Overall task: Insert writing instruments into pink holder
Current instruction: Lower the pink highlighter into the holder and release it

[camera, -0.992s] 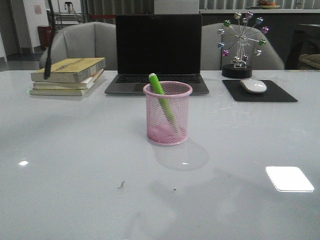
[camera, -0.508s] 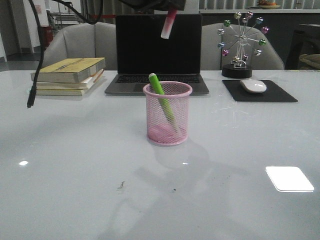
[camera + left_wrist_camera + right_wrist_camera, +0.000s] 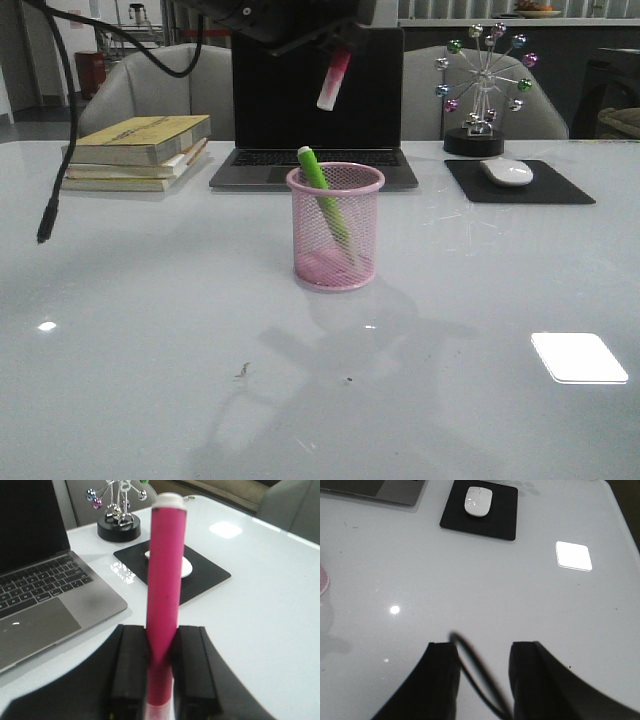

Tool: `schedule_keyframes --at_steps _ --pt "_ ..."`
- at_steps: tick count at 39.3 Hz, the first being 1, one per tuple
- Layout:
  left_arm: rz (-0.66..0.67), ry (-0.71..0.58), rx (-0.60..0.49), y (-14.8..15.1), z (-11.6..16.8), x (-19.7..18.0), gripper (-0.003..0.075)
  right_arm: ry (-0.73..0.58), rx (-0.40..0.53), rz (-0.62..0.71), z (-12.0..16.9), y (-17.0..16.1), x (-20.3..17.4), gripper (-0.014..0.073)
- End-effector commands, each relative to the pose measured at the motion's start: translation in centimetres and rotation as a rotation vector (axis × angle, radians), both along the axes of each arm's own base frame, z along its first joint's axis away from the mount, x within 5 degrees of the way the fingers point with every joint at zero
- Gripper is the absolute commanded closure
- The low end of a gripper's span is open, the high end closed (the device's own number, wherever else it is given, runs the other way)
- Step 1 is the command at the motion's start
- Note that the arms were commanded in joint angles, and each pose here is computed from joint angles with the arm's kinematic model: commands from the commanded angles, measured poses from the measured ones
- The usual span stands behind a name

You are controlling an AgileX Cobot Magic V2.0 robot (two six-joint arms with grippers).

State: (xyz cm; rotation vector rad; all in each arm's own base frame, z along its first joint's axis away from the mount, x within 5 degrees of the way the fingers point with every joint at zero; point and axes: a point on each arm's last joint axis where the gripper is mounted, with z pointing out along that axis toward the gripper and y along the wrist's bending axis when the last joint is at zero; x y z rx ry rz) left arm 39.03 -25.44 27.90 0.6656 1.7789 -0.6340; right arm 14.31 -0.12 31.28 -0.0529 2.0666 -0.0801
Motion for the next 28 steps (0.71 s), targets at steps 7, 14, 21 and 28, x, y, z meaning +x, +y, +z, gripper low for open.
schedule_keyframes --at_steps 7,14,21,28 --pt "-0.042 -0.001 -0.080 0.0 2.0 -1.6 0.0627 -0.105 -0.022 0.006 1.6 -0.1 0.2 0.0216" --pt "-0.088 0.009 -0.070 -0.2 1.0 -2.0 0.0627 -0.105 -0.022 0.006 1.6 -0.1 0.2 0.0216" --pt "-0.136 0.025 -0.084 -0.7 0.2 -2.0 0.0627 -0.105 -0.022 0.006 1.6 -0.1 0.2 0.0216" --pt "-0.150 0.027 -0.090 -0.8 0.1 -2.1 0.0627 -0.105 -0.022 0.006 1.6 -0.1 0.2 0.0216"
